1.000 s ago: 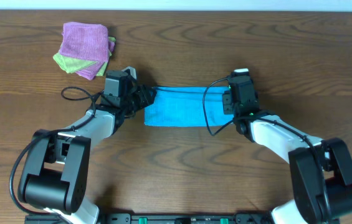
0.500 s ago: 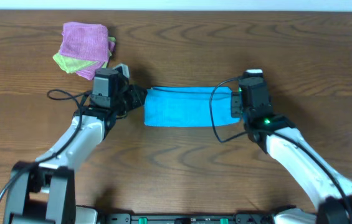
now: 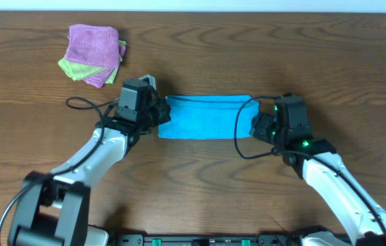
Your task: Fold the cloth
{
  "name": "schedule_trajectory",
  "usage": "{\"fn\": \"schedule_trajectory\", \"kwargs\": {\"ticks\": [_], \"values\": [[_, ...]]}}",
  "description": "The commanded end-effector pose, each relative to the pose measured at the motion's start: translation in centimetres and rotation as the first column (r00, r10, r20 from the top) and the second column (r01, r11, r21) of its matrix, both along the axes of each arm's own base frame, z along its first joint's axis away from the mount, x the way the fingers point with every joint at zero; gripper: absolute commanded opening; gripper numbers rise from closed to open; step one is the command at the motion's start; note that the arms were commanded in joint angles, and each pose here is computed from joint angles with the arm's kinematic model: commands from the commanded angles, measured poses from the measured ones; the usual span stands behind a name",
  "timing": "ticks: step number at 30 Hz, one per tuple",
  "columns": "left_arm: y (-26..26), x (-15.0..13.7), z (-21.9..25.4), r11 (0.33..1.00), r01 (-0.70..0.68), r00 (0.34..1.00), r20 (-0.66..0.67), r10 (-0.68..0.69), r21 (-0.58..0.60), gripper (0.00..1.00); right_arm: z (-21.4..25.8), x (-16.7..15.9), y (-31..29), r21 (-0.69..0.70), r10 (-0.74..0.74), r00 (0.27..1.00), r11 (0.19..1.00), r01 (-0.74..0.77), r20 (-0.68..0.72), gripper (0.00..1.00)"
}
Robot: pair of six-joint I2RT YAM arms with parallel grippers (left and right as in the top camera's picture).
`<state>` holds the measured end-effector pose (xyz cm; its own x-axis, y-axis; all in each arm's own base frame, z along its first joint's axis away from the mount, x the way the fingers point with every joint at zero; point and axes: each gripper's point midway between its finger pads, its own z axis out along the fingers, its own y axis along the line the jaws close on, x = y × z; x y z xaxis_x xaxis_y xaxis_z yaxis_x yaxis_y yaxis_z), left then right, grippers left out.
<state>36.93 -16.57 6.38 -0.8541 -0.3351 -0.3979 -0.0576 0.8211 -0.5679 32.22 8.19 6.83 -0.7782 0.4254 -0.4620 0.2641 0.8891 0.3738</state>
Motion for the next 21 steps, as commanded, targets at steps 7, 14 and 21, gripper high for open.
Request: {"fn": "schedule_trajectory", "kwargs": {"ticks": [7, 14, 21], "values": [[0.7, 0.2, -4.3, 0.997, -0.023, 0.996, -0.08, 0.029, 0.069, 0.06, -3.0, -2.2, 1.5, 0.249, -0.092, 0.994, 0.963, 0.106, -0.065, 0.67], [0.8, 0.2, -5.0, 0.993, -0.033, 0.996, -0.078, 0.041, 0.111, 0.06, -4.5, -3.2, 1.2, 0.276, -0.142, 0.986, 0.948, 0.161, -0.089, 0.68], [-0.2, -0.5, -6.4, 0.992, -0.001, 0.994, -0.107, 0.014, 0.122, 0.06, -5.1, -3.3, 0.3, 0.242, -0.181, 0.98, 0.95, 0.195, -0.08, 0.68]]}}
